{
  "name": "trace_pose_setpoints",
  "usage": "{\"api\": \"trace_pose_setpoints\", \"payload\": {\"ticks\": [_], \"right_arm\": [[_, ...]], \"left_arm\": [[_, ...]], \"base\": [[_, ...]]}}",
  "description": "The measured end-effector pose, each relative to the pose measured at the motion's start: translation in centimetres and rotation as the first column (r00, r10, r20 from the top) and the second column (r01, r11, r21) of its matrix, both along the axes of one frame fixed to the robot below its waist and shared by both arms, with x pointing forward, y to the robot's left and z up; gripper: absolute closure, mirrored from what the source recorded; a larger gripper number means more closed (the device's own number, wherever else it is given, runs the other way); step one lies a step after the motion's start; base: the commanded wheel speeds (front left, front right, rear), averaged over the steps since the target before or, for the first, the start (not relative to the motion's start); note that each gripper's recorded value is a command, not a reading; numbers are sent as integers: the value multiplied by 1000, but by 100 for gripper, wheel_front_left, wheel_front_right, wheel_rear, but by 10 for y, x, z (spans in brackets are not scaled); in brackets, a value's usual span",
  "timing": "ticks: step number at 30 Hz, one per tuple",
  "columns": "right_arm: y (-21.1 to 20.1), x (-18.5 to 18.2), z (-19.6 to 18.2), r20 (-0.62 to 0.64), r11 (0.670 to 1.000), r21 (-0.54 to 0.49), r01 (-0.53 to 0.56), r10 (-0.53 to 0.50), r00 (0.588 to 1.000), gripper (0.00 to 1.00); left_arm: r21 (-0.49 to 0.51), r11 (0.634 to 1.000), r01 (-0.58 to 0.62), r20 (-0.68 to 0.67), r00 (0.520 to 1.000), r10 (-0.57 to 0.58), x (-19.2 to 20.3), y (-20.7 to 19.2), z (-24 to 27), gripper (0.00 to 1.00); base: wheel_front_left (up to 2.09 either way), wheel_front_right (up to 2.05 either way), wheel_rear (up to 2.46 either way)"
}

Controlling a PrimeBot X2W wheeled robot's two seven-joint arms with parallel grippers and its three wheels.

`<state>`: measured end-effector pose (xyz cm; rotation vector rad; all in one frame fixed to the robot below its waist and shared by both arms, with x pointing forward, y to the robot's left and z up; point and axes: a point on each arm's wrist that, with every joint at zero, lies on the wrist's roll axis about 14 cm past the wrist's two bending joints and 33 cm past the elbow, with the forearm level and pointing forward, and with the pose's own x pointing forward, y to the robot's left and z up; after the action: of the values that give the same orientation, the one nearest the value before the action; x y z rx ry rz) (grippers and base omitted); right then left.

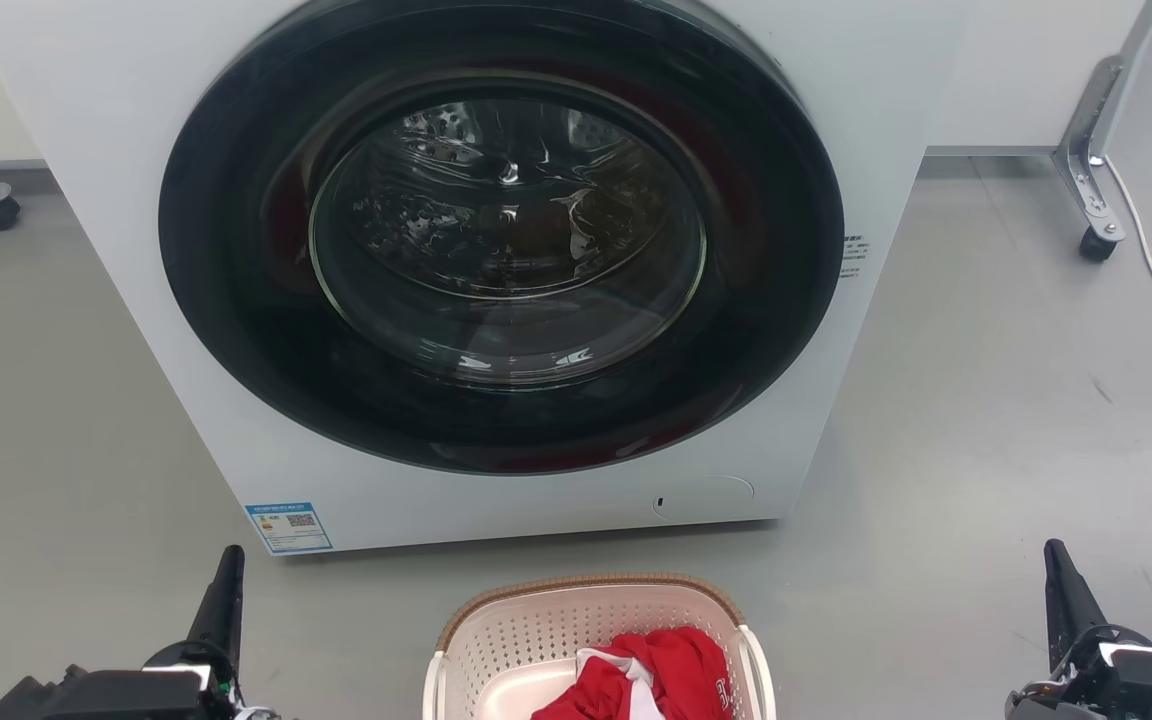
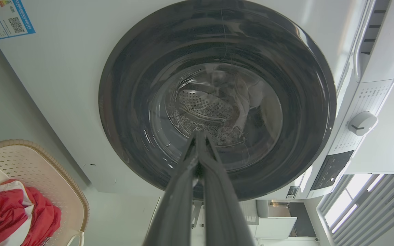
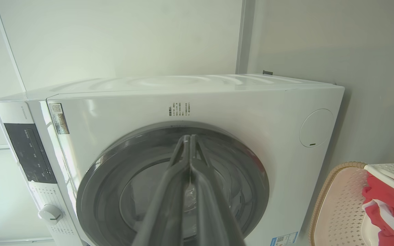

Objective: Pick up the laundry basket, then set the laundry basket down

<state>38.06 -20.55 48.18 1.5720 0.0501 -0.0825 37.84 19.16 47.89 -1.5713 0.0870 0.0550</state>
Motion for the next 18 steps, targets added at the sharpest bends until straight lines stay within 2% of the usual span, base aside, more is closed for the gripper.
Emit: {"api": "trace_pose_setpoints", "payload": {"ticks": [18], "right_arm": [[0, 0, 0, 0, 1000, 1, 0, 0, 1000, 100]], "left_arm": [[0, 1000, 0, -1, 1000, 0, 0, 0, 0, 100]], "base": [[0, 0, 0]]}}
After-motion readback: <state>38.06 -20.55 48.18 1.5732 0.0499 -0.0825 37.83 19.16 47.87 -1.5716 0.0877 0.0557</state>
